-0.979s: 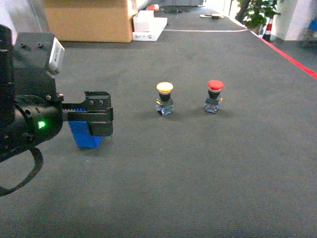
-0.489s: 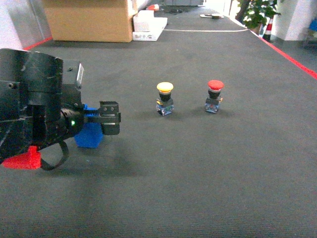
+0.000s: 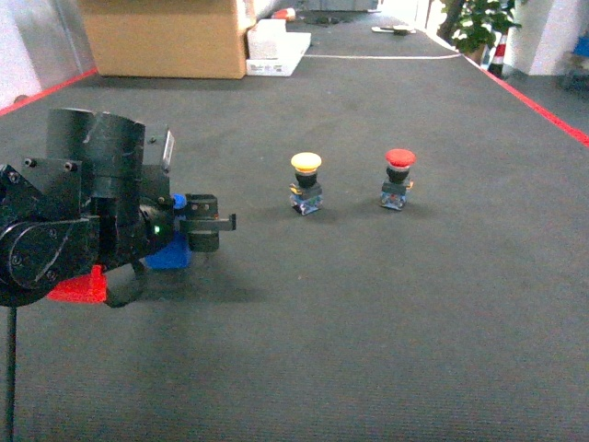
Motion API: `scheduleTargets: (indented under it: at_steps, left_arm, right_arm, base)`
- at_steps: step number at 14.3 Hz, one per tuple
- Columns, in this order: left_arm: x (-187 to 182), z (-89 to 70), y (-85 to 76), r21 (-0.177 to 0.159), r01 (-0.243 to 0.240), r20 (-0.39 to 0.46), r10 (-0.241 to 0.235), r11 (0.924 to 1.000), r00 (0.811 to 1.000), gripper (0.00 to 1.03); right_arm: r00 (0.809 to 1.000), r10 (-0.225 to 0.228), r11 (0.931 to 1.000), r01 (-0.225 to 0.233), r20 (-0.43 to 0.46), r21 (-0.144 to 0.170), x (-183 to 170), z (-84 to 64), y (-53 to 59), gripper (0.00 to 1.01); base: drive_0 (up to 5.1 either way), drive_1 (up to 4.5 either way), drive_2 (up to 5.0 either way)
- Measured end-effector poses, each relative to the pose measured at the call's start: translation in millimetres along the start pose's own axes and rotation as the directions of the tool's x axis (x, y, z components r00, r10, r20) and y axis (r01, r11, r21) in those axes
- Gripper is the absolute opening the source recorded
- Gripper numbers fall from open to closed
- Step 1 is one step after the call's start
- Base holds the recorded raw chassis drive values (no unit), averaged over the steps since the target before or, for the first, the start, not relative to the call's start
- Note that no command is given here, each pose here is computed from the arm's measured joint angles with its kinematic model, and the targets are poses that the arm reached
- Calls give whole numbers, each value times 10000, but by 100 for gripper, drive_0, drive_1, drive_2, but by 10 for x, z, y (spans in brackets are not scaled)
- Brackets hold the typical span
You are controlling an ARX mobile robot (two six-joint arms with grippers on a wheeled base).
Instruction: Pick blue part to blue bin on bottom shelf
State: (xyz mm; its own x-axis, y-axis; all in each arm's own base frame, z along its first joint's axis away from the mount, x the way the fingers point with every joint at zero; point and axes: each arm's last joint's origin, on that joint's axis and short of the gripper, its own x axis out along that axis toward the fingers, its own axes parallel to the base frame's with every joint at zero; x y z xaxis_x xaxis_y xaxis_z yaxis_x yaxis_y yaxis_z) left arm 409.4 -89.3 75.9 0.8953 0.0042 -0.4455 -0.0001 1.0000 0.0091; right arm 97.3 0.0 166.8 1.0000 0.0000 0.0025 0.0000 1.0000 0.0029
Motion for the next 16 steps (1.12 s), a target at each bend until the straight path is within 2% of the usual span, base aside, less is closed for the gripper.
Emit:
scheduleTargets:
  at_steps: [1, 2, 5, 7, 8, 11, 12, 13, 15, 16]
  left_arm:
    - [0, 3, 0, 27, 7, 33, -7, 10000, 10000, 51]
    - [-1, 12, -1, 120, 15, 137, -17, 9999, 9999, 45]
    - [-100, -51, 27, 199, -11, 267, 6, 9998, 9996, 44]
    - [-381, 2, 66, 26, 0, 711, -2, 10000, 9975, 44]
    - [-649, 96, 72, -192, -72, 1208, 94, 9998, 9926, 44]
    - [-1712, 325, 56, -454, 54, 2394, 56, 9990, 9709, 44]
    - [-1990, 364, 70, -469, -59, 2734, 185, 9989, 9617, 44]
    - [-2283, 413, 89, -599, -169, 3289, 357, 9981, 9437, 44]
    - [-2723, 430, 138, -919, -325, 3884, 659, 9952, 9191, 44]
    - [-2884, 369, 153, -967, -395, 3930, 746, 9945, 9165, 44]
  right_arm:
    - [10000, 0, 10000, 0, 0, 0, 0, 0, 0, 98]
    - [10000, 0, 10000, 0, -4, 0, 0, 0, 0, 98]
    - [10000, 0, 10000, 0, 0, 0, 0, 0, 0, 98]
    - [10000, 0, 10000, 0, 0, 0, 0, 0, 0, 98]
    - [10000, -4, 10000, 4, 0, 0, 0, 0, 0, 98]
    - [10000, -4, 10000, 4, -4, 0, 0, 0, 0, 98]
    - [10000, -4, 10000, 4, -4, 0, 0, 0, 0, 98]
    - [10000, 0, 10000, 0, -4, 0, 0, 0, 0, 98]
    - [10000, -4, 10000, 4, -4, 0, 0, 0, 0, 98]
    - [10000, -4, 10000, 4, 0, 0, 0, 0, 0, 98]
  base:
    - [0, 0, 0]
    - [0, 0, 0]
    - [0, 0, 0]
    - [0, 0, 0]
    - [0, 0, 0]
    - [0, 0, 0]
    - [0, 0, 0]
    - [0, 0, 0]
    - [0, 0, 0]
    - [0, 0, 0]
